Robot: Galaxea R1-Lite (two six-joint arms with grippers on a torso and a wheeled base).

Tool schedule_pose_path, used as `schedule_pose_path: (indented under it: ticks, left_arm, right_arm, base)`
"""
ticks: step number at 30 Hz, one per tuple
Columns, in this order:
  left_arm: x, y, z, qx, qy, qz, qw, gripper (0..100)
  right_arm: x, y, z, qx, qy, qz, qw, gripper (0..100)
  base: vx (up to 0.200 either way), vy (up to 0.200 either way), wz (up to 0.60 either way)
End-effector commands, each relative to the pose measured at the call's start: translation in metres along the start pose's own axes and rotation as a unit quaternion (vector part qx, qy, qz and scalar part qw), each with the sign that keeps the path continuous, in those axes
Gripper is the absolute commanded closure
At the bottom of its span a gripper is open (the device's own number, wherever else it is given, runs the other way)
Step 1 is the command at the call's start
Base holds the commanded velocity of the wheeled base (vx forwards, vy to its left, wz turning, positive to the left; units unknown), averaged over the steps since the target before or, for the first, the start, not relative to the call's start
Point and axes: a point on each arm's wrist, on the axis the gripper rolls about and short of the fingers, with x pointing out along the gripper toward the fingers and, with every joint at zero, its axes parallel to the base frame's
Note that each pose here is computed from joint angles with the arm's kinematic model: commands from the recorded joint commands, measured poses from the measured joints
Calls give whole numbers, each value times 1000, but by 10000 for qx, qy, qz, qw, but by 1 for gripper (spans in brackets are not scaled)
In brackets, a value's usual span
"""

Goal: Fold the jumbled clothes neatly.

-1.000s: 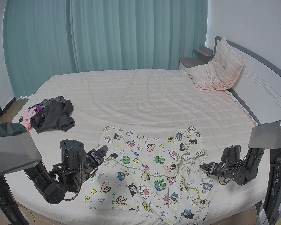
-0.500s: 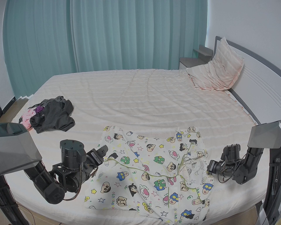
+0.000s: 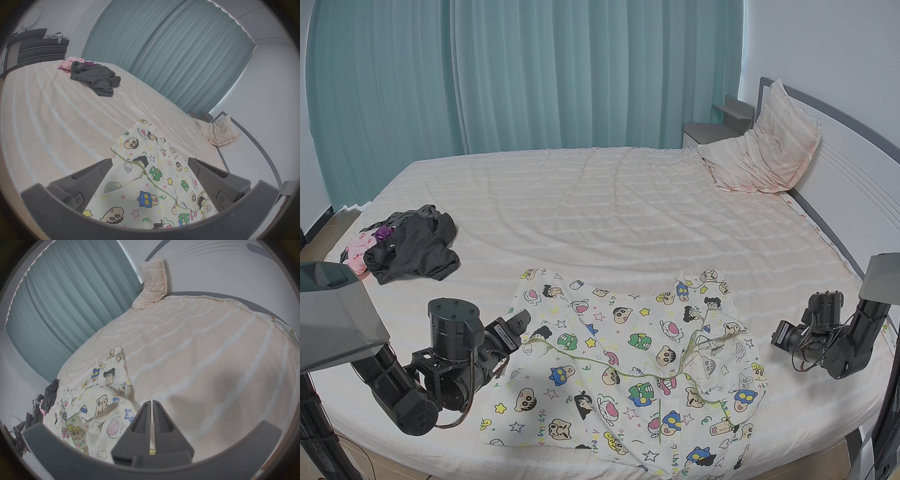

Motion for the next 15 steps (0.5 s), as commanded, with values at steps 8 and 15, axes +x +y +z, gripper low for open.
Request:
schedule_pose_path:
  ticks: [8,15]
  left_arm:
    - [0,0,0,7,-5,3,10000,0]
    - [1,0,-1,5,-40,45,10000,0]
  right_arm:
    - [-5,-16,8,167,44,97,9998,100]
    - [-2,-6,-8,46,598,791,9951,0]
  base:
    - [0,0,0]
    - [0,0,0]
